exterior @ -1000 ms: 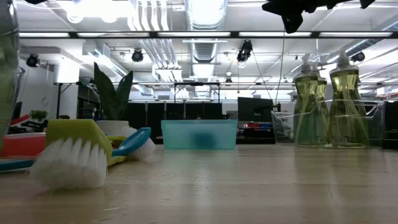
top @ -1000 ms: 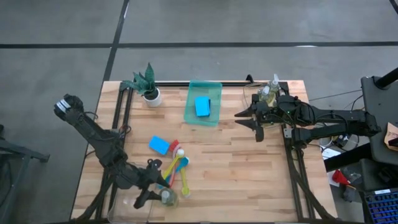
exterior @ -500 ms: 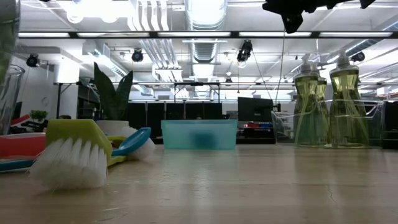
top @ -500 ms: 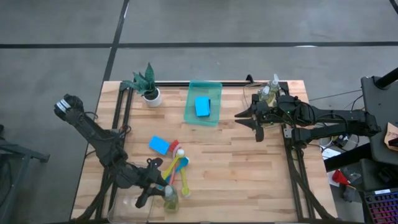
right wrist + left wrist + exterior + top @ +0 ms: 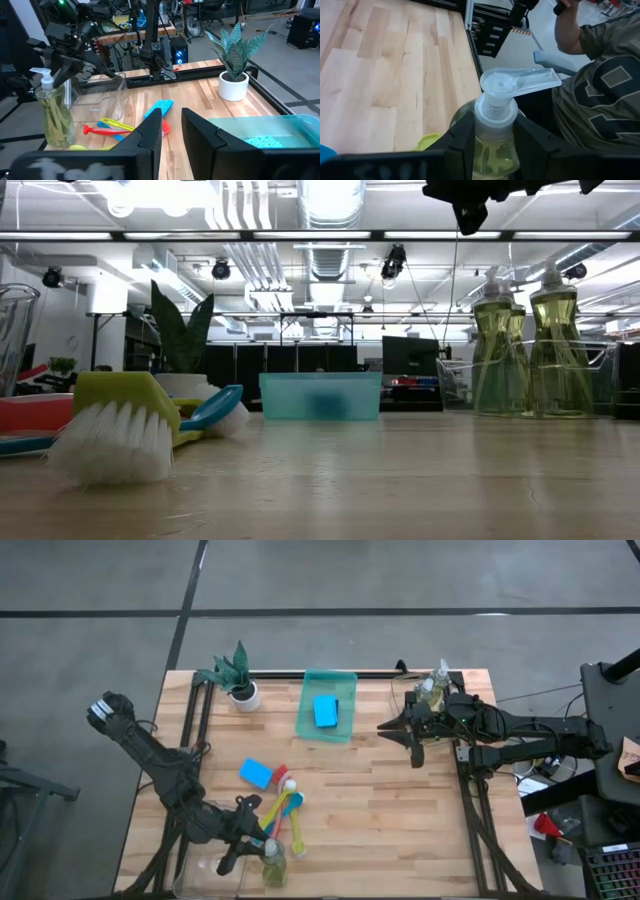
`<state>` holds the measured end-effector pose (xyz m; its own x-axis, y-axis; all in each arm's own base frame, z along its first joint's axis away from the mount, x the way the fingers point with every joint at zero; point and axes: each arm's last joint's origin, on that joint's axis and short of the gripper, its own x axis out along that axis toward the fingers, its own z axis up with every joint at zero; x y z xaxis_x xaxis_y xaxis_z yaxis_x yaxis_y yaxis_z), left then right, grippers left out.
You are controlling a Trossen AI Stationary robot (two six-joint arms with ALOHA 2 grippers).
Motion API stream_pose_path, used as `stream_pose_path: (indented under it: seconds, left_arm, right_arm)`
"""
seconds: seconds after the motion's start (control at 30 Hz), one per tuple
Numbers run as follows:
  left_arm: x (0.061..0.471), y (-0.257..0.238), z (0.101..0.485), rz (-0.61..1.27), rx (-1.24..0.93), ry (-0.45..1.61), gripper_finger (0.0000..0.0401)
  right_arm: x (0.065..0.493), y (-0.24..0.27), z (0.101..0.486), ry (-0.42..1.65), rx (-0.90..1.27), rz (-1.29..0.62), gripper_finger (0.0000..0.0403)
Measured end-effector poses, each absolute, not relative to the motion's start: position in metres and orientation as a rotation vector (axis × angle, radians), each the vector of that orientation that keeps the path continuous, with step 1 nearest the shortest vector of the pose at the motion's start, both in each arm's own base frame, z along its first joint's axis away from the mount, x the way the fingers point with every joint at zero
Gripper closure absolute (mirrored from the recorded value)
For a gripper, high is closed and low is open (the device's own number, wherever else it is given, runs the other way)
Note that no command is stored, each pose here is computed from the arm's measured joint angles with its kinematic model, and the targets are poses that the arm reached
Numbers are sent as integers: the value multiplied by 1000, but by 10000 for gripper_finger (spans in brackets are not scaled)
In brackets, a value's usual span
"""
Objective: Pick & Place Kitchen Sink Supplies
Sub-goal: Put the yellow soap dispenser into the top transparent bin
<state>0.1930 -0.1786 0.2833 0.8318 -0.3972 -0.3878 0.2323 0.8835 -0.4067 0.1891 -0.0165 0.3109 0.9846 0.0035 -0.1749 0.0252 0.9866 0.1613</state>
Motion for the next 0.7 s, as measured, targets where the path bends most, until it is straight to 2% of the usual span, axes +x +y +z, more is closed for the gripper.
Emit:
stream_pose_path:
  seconds: [0.13, 0.33, 0.7]
  left_arm:
    - [193, -177, 285, -324, -313, 458, 306]
    - [194, -175, 292, -297, -267, 414, 302]
    - [206, -164, 325, -288, -130, 286, 305]
  right_arm:
    - [189, -16, 311, 176, 164, -11, 335]
    - [189, -16, 311, 176, 164, -11, 330]
    - [189, -16, 311, 176, 163, -11, 318]
